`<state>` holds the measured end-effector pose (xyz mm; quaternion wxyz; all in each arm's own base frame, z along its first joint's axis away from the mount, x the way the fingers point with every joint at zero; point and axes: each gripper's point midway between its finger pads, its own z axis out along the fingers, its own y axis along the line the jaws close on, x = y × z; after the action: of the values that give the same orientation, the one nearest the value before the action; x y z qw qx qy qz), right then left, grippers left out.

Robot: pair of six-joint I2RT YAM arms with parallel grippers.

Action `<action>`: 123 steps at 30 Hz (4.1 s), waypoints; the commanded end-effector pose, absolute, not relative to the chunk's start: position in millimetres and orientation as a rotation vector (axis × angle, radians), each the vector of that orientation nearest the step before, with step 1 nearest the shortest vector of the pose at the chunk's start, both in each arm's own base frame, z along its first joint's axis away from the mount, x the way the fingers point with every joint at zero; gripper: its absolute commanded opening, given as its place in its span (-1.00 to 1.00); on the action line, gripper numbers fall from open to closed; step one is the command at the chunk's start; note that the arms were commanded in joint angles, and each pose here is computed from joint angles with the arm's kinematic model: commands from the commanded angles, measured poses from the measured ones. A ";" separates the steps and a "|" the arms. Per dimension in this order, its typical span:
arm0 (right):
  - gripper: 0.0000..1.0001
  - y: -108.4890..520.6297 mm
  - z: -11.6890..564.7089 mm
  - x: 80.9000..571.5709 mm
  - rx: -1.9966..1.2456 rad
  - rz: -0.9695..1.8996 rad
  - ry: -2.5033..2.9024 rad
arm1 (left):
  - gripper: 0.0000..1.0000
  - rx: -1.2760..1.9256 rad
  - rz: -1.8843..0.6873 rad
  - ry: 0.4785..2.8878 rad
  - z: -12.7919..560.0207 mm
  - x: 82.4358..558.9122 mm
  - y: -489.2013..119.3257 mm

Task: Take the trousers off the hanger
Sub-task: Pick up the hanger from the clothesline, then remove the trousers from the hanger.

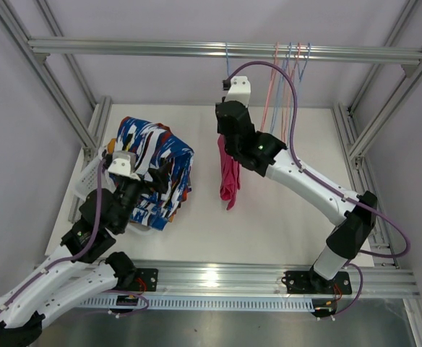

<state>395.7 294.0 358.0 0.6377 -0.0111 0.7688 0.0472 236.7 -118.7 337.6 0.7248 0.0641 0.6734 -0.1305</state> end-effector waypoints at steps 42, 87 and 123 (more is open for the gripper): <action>-1.00 265.2 472.8 342.2 0.136 0.228 1.541 | 0.99 0.381 -0.405 1.429 334.8 218.5 -174.7; -1.00 316.9 377.8 257.9 0.203 0.456 1.674 | 0.99 0.658 -0.494 1.385 292.3 183.9 -266.8; -1.00 324.2 372.5 241.2 0.191 0.526 1.688 | 0.99 0.639 -0.421 1.439 286.9 193.7 -268.0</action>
<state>247.9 334.7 319.3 0.6069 0.0049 0.7790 0.1579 188.1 -270.2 258.5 0.6616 0.3153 0.6530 -0.1910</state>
